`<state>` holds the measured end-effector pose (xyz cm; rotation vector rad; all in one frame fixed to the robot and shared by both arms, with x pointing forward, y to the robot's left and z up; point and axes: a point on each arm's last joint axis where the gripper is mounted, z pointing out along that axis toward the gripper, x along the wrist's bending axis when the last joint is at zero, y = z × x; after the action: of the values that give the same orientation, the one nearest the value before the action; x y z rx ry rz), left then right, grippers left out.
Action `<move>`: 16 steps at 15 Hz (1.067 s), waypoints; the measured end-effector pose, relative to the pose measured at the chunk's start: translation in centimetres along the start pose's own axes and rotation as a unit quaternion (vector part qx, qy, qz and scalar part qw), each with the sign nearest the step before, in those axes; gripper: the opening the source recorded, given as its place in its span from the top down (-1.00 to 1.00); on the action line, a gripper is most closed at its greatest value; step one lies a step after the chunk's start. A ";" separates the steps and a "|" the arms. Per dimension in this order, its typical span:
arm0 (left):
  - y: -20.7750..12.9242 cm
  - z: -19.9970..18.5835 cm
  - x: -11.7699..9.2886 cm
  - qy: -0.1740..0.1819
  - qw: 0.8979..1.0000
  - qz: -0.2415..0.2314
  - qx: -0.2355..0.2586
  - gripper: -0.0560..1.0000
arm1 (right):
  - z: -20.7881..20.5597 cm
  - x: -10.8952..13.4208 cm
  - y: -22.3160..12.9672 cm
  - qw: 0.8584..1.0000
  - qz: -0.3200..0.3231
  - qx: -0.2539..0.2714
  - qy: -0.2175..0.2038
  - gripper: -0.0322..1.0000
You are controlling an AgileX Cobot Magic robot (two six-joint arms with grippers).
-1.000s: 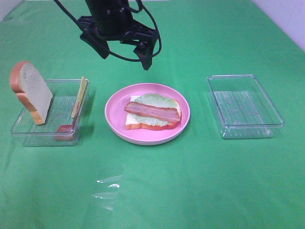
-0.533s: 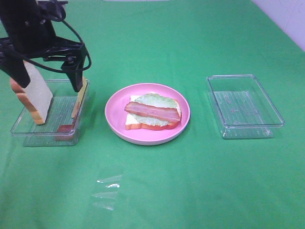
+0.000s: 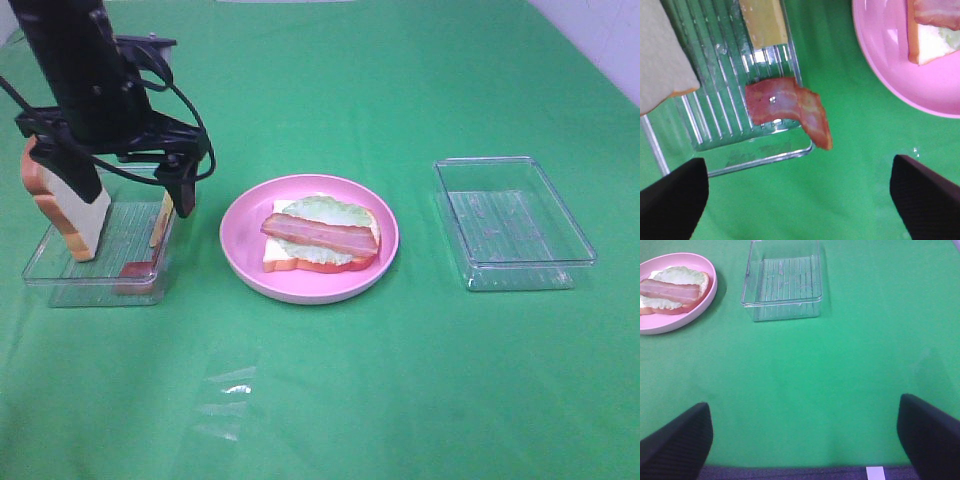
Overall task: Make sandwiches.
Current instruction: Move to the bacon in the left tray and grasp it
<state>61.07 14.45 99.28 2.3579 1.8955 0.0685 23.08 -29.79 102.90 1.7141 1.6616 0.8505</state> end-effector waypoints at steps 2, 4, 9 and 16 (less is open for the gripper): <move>0.5 3.1 -1.3 0.001 1.000 0.004 0.012 -0.76 | 0.0 0.0 0.0 1.000 0.000 0.000 0.000 -0.91; 0.5 4.1 -1.3 0.003 1.000 0.003 0.022 -0.76 | 0.0 0.0 0.0 1.000 0.000 0.000 0.000 -0.91; 0.5 4.6 -1.2 0.006 1.000 0.004 0.029 -0.61 | 0.0 0.0 0.0 1.000 0.000 0.000 0.000 -0.91; 0.3 4.7 -1.0 0.019 0.999 0.000 0.041 -0.34 | 0.0 0.0 0.0 1.000 0.000 0.000 0.000 -0.91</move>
<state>61.65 13.10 94.64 2.4262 1.9507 0.0377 23.08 -29.79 102.90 1.7141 1.6616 0.8505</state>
